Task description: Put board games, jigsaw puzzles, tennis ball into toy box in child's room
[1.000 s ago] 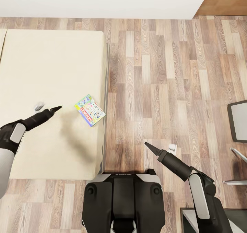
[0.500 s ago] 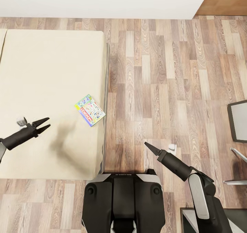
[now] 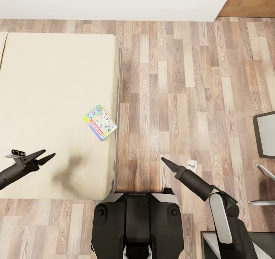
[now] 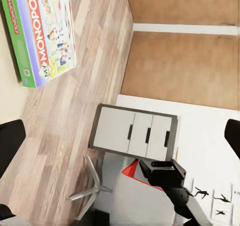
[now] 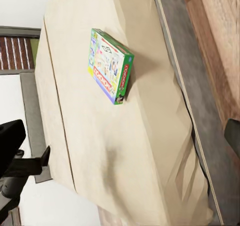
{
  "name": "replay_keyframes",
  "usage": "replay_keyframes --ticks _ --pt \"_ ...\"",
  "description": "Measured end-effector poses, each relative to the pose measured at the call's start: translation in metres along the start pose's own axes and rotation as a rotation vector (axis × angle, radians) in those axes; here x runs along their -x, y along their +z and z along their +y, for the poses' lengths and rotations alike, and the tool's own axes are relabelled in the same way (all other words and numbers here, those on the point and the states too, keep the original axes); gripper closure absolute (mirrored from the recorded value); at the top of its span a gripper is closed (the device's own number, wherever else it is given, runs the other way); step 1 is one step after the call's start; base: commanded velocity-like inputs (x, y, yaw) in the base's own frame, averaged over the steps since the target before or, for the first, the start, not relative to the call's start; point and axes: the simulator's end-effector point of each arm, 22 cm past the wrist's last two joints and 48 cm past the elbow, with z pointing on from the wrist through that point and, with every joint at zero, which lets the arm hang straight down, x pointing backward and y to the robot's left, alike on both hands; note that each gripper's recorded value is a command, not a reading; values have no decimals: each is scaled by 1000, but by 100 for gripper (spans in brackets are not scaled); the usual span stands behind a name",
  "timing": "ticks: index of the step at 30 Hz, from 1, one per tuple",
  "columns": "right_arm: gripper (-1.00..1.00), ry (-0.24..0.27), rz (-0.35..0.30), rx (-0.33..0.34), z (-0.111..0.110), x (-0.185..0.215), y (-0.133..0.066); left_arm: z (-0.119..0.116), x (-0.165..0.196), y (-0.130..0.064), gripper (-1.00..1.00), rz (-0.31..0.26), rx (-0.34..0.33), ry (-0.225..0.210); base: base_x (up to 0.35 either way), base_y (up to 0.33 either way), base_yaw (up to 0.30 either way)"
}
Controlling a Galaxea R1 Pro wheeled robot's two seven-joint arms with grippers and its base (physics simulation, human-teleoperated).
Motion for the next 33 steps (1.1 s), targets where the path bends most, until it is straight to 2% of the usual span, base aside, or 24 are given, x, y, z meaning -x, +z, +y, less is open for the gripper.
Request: replay_keyframes --ticks 8,33 --pt "-100 3 -6 -40 -12 -3 1 -2 -4 -3 -100 4 -2 -2 0 0 0" --pt "-100 9 -7 -51 -17 -5 1 -3 -5 -3 -100 1 -5 3 0 0 0"
